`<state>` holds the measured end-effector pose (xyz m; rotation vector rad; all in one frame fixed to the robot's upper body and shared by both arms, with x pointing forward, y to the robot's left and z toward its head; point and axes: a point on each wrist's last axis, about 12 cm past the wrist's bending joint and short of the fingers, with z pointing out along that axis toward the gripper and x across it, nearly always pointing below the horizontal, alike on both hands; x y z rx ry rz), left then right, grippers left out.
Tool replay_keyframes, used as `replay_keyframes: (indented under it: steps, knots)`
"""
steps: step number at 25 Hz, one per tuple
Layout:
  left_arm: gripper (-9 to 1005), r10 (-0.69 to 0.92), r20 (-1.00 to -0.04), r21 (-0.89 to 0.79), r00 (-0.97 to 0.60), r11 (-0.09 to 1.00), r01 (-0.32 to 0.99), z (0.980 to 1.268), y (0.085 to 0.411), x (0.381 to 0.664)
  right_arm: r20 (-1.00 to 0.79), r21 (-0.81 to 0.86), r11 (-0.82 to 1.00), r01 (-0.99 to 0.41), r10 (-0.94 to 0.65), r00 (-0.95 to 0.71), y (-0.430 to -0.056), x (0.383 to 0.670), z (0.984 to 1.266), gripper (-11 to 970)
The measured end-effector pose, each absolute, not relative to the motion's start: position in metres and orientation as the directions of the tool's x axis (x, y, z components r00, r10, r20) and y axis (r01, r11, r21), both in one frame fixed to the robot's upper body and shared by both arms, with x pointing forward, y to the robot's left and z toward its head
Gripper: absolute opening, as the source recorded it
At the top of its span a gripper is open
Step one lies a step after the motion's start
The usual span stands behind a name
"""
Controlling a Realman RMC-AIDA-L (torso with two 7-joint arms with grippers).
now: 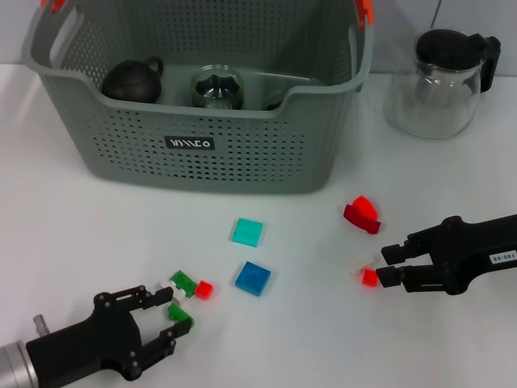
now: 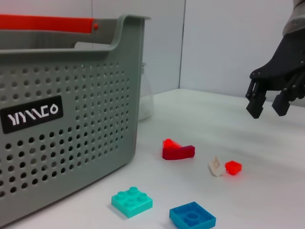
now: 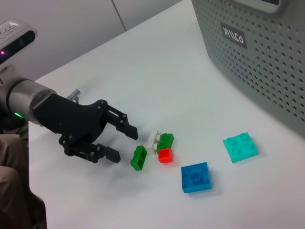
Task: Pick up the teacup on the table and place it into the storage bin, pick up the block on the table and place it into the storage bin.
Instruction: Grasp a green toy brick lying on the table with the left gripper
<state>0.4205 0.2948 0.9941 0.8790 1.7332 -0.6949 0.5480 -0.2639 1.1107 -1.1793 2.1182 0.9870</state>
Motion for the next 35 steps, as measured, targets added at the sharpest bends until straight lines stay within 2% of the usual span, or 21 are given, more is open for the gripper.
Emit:
replay_keyframes:
  steps: [7, 13, 35]
  knots:
    - [484, 0.227, -0.955, -0.024, -0.189, 0.577, 0.816, 0.991, 0.293, 0.416, -0.722, 0.344, 0.357, -0.868, -0.491, -0.488, -0.264, 0.548, 1.110, 414]
    - [691, 0.266, -0.955, 0.042, -0.131, 0.559, 0.828, 0.983, 0.282, 0.412, -0.721, 0.344, 0.358, -0.868, -0.491, -0.488, -0.264, 0.548, 1.110, 414]
    - [707, 0.256, -0.956, 0.062, -0.144, 0.656, 0.752, 0.980, 0.290, 0.417, -0.720, 0.346, 0.361, -0.866, -0.489, -0.492, -0.265, 0.547, 1.109, 415]
